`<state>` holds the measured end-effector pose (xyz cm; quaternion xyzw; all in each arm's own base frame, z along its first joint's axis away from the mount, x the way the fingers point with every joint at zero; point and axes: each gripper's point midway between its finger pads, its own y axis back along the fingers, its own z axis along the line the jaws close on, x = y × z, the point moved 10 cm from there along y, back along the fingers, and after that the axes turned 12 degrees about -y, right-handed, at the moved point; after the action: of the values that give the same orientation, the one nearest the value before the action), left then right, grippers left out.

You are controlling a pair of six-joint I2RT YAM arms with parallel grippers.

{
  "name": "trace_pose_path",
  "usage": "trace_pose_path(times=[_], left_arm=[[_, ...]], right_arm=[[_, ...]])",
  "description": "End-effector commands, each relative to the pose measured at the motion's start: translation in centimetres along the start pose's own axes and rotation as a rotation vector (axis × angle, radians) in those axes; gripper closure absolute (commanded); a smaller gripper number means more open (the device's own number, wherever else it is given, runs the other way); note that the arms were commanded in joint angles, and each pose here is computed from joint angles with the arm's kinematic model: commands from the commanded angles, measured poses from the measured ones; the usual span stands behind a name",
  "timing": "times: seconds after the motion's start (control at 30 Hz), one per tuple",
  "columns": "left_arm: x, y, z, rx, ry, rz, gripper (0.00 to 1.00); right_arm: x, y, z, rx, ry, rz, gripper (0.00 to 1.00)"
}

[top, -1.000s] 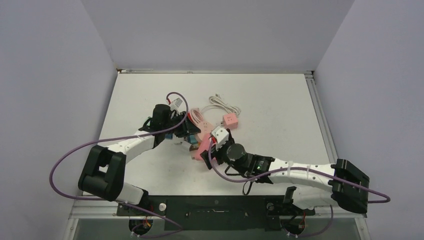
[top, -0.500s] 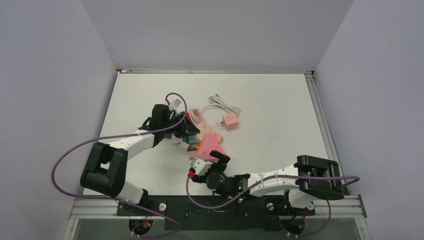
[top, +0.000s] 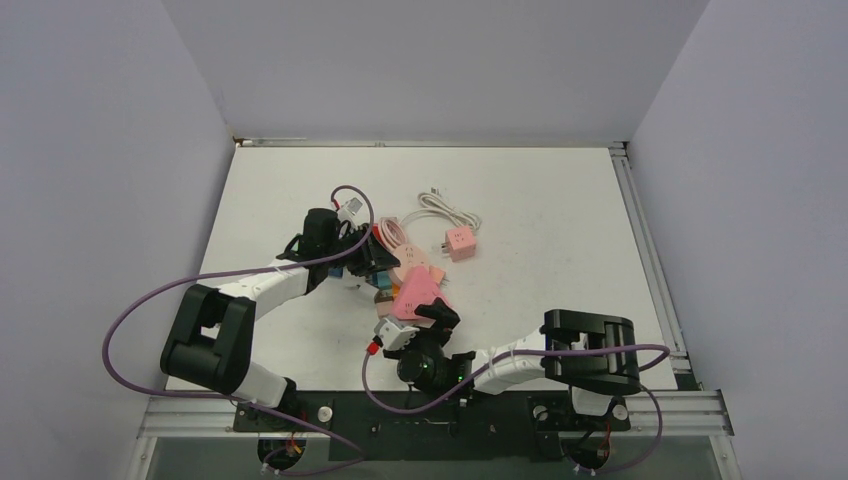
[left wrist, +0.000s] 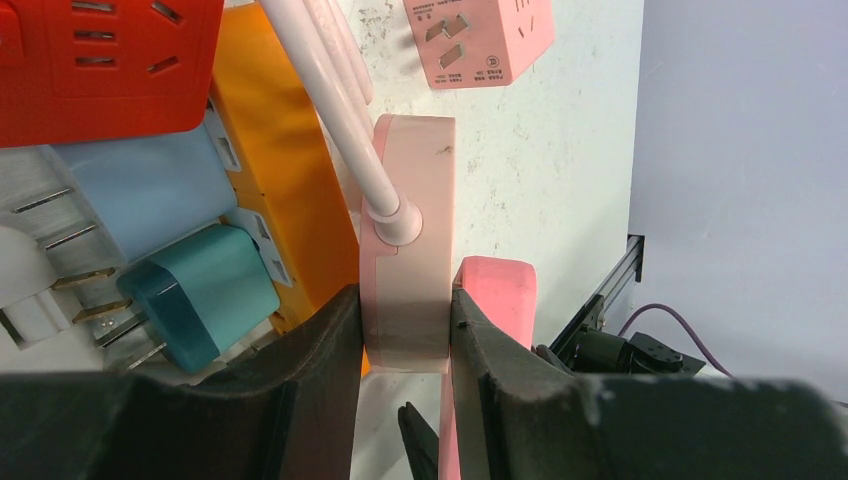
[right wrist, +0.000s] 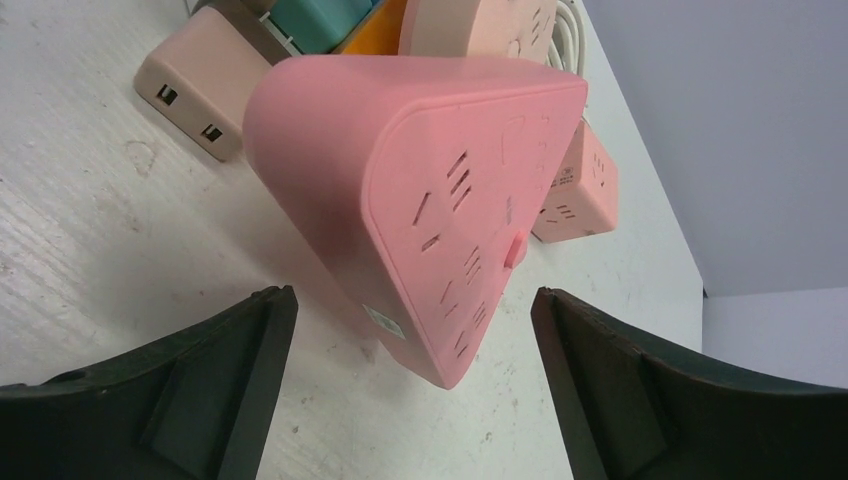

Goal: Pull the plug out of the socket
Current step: Remove the plug from the socket.

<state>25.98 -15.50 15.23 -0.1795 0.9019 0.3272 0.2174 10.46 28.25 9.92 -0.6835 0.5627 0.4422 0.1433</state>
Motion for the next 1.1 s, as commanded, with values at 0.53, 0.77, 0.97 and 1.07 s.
trace_pose_path(times=[0.53,0.77,0.97,1.07], left_arm=[[-2.5,0.5,-1.7,0.079,-0.048,-0.079,1.0],[-2.5,0.5,-1.7,0.073,-0.054,-0.081,1.0],[-2.5,0.5,-1.7,0.072,-0.054,-0.081,1.0],[-2.5,0.5,-1.7,0.071,-0.055,-0.082,1.0]], right_arm=[[-2.3,-0.7,-2.7,0.137,-0.152,-0.047,0.71],[-2.7,-0.6,-3.3,0.132,-0.173,-0.057,0.8],[-2.6,-0.7,-2.9,0.12,-0.15,-0.055,0.88],[-2.5,-0.6,-2.4,0.11,-0.116,-0.056,0.92]])
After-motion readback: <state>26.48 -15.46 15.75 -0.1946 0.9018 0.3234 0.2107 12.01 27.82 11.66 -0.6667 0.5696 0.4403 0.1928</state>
